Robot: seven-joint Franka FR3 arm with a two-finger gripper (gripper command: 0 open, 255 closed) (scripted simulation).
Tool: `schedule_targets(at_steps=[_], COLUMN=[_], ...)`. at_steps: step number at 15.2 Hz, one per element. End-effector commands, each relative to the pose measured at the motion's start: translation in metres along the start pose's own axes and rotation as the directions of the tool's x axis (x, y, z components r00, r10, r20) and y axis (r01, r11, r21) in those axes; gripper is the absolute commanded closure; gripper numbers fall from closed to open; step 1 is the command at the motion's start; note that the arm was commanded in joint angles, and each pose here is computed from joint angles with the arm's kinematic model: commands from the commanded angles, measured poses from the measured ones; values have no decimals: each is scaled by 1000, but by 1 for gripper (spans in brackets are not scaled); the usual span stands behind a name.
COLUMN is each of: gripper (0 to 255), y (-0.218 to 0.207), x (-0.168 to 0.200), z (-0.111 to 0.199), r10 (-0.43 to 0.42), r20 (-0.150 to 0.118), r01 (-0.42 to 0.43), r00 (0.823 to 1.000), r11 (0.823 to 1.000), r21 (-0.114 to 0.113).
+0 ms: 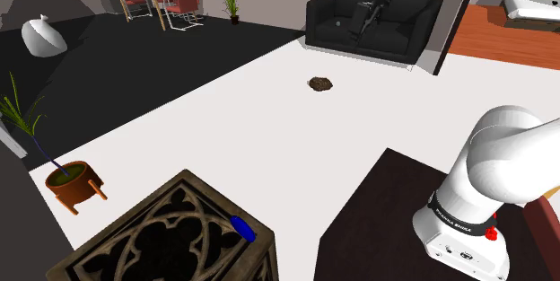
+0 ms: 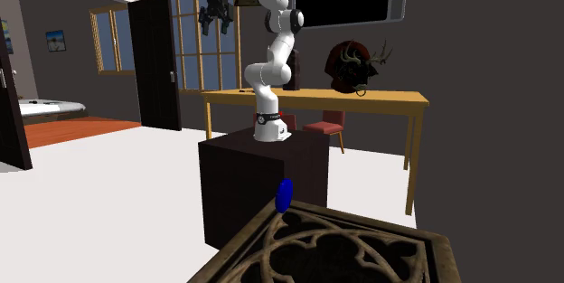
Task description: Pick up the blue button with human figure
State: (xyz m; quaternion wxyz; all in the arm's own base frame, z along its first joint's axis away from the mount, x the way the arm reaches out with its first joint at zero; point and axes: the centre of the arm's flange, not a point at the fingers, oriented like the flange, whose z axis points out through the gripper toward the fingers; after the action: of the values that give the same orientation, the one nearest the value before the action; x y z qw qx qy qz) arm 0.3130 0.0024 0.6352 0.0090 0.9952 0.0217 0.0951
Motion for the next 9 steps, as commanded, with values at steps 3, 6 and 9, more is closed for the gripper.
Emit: schedule_targets(at_steps=[3,6,9], gripper=[0,0,0], y=[-16,-41,-66], x=[1,2,4], z=[21,51,82], r10=[-2,-5,-8], r20=[-1,-1,-2], r01=[2,5,8], r00=[1000,1000,1000], r11=[1000,1000,1000], r21=[1,2,3])
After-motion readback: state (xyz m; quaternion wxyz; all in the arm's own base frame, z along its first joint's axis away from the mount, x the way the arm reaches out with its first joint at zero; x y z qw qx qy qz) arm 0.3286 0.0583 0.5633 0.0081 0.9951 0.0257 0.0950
